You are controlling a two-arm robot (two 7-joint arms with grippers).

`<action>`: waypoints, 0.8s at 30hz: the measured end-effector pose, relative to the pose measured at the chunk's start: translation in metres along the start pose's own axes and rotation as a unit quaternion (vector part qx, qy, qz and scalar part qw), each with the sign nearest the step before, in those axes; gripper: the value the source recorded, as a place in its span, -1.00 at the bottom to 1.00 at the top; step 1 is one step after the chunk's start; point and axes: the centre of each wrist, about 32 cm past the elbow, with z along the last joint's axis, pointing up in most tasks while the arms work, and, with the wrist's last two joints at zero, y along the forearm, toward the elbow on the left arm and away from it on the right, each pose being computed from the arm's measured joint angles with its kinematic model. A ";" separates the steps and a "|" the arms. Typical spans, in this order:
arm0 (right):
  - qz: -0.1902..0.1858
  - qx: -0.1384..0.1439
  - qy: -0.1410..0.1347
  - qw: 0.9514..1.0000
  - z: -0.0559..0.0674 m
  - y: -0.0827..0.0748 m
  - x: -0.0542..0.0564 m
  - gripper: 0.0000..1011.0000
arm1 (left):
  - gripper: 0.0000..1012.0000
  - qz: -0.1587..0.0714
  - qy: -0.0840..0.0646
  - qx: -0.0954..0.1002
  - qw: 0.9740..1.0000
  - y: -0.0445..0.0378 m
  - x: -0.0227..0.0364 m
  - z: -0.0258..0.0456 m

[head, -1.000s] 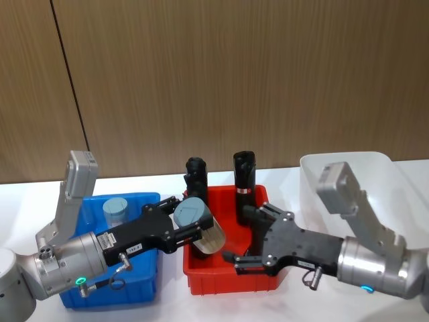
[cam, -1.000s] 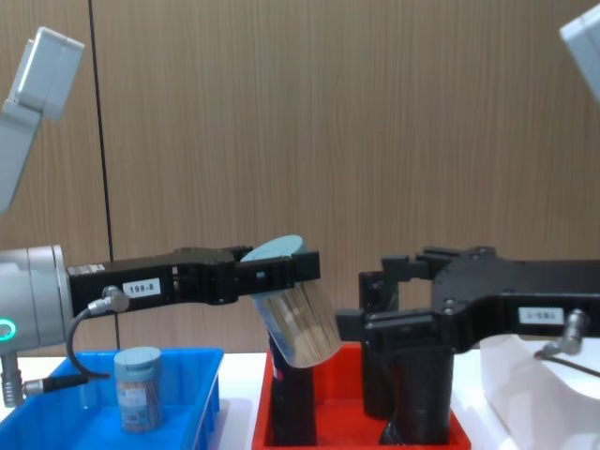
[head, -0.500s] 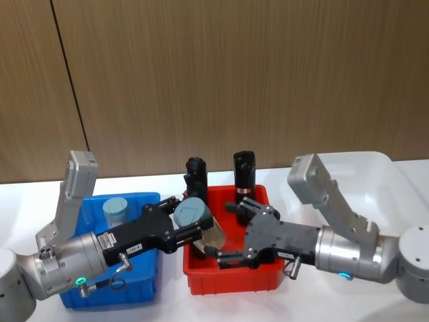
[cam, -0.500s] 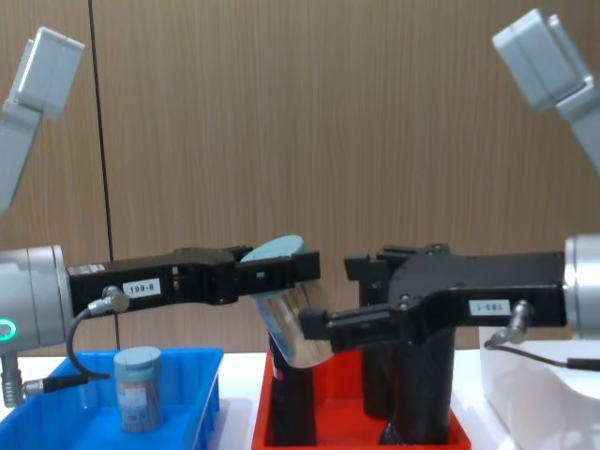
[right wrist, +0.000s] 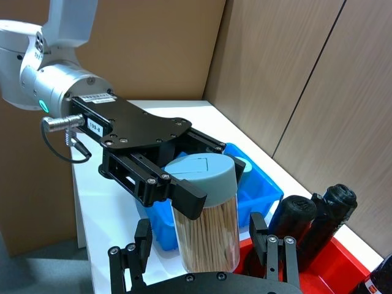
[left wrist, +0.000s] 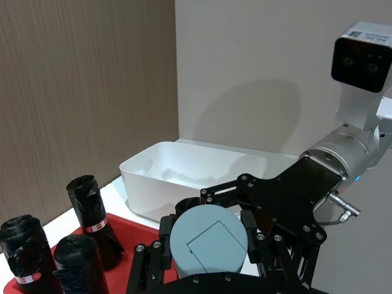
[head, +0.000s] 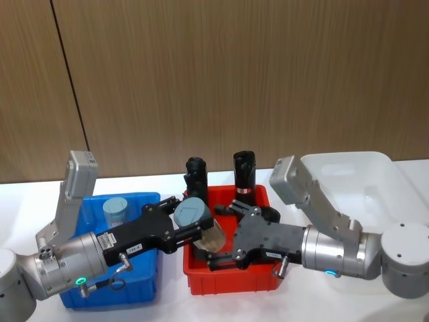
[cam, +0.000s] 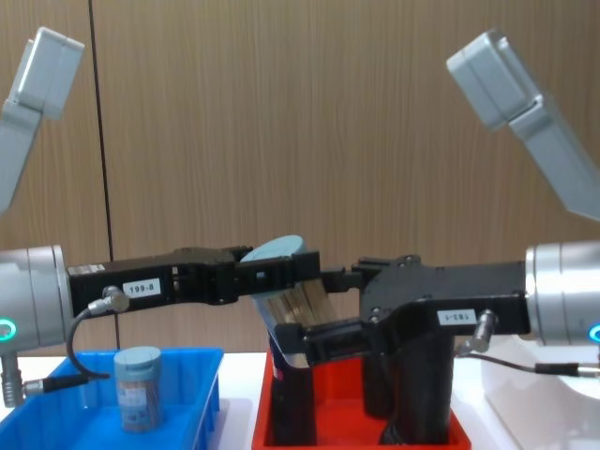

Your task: Pick the cotton swabs from the blue box and place them into the white box.

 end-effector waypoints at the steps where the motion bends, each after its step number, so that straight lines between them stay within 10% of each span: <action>1: 0.000 -0.001 -0.001 1.000 0.000 0.001 0.000 0.98 | 0.32 0.000 0.000 0.000 1.000 0.0000 0.0000 0.0000; 24: -0.004 -0.015 -0.018 1.000 -0.006 0.017 0.003 0.98 | 0.32 0.000 0.000 0.000 1.000 0.0000 0.0000 0.0000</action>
